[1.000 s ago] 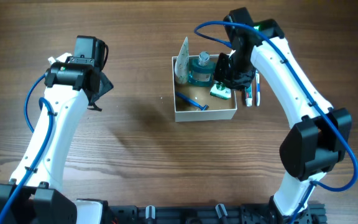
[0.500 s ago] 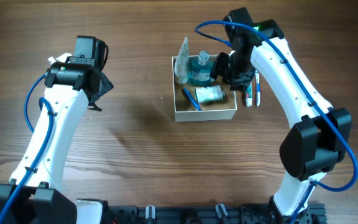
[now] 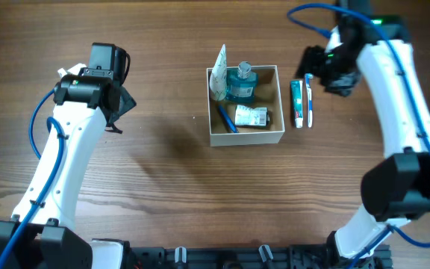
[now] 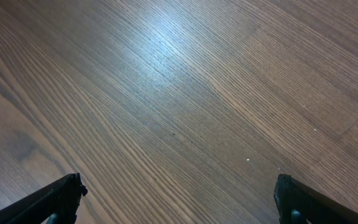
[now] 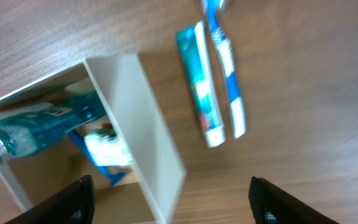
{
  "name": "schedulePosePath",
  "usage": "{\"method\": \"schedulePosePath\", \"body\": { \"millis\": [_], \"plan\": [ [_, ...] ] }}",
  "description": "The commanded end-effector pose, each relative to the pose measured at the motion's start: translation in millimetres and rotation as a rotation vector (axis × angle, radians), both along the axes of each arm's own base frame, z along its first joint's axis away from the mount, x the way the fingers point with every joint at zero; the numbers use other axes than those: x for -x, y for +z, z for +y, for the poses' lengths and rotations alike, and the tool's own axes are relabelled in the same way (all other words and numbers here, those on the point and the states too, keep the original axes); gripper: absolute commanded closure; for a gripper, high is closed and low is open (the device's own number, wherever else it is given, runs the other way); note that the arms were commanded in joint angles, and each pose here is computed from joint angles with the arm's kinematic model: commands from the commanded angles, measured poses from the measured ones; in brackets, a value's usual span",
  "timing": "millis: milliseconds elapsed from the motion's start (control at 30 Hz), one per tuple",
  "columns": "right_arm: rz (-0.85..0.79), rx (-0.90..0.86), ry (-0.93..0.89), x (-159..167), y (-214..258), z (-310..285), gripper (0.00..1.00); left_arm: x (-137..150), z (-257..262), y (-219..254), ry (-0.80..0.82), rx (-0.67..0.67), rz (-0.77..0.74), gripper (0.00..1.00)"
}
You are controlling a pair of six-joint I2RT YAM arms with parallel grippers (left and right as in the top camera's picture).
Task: Pack container
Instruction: 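Move the right gripper to the toothbrush and grasp it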
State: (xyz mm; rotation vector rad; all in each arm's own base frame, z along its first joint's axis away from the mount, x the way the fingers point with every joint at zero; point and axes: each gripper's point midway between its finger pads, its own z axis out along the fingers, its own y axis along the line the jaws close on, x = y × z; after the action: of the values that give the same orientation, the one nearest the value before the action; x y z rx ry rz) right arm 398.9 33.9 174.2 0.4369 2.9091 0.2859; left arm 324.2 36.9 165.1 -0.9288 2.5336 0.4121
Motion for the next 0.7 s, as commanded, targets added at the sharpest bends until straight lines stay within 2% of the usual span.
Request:
{"method": "schedulePosePath", "body": {
  "millis": [0, 167, 433, 667],
  "plan": [
    [-0.084, 0.095, 0.279, -10.0, 4.0, -17.6, 0.12, 1.4, 4.0, -2.0, 0.023, -0.012, 0.002, 0.00],
    [-0.008, 0.198, 0.287, -16.9, -26.7, -42.1, 0.10, 1.4, 4.0, -2.0, 0.023, -0.012, 0.002, 0.00],
    [0.167, 0.212, 0.368, -16.8, -101.6, -49.0, 0.08, 1.4, 4.0, -2.0, 0.023, -0.012, 0.002, 0.00],
    [0.238, 0.201, 0.382, -14.4, -133.8, -49.7, 0.08, 1.4, 4.0, -2.0, 0.023, -0.012, 0.002, 0.00]
  ]
}}
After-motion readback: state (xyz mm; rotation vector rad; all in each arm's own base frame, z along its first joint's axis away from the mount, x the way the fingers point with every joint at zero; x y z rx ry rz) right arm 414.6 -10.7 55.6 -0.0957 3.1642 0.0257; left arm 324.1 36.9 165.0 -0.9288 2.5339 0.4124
